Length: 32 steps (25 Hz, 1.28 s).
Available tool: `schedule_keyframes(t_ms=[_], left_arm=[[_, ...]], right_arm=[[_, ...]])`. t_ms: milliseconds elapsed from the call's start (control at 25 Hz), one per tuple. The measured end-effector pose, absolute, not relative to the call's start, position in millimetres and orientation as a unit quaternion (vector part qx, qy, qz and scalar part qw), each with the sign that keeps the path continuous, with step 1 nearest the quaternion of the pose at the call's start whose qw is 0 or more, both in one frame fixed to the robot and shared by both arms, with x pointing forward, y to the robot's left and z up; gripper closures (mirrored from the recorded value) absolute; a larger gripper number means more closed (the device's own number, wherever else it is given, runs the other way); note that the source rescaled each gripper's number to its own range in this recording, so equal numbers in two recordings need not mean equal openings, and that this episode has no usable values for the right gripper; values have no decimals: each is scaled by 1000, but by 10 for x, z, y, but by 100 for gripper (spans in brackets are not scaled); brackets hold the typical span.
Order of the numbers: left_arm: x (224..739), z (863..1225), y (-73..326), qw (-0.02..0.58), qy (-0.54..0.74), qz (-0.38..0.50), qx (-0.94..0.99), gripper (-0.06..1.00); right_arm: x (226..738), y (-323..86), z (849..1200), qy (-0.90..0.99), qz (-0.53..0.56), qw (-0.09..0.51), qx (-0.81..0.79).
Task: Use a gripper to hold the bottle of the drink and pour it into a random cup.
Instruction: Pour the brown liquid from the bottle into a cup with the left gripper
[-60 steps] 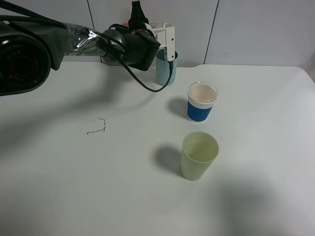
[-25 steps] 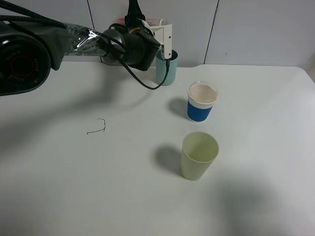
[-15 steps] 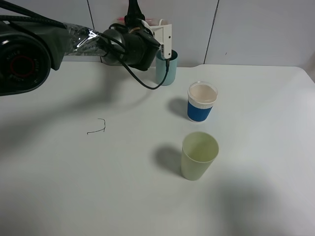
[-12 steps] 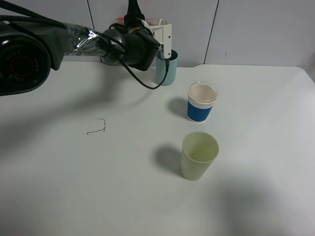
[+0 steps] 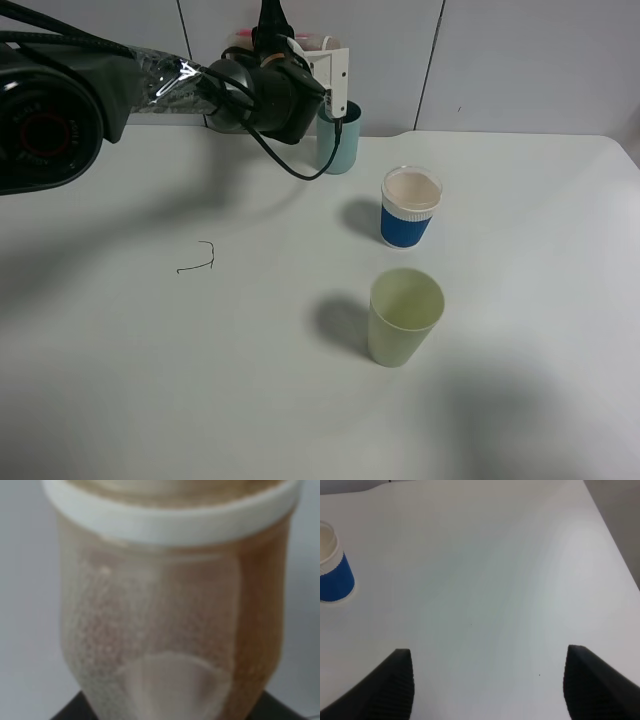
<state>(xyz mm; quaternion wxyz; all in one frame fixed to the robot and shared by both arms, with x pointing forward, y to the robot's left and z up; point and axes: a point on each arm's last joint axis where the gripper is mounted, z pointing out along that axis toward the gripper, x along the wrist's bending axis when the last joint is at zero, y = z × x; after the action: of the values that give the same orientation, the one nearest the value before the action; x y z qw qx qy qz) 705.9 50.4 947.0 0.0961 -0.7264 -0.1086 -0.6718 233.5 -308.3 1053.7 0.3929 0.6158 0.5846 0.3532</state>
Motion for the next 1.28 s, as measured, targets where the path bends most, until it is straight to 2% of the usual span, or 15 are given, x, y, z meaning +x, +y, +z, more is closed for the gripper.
schedule_keyframes(t_ms=[1280], left_arm=[[7057, 9485, 514, 103, -110, -677, -721, 94]], right_arm=[[2335, -3083, 10537, 585, 353, 393, 616]])
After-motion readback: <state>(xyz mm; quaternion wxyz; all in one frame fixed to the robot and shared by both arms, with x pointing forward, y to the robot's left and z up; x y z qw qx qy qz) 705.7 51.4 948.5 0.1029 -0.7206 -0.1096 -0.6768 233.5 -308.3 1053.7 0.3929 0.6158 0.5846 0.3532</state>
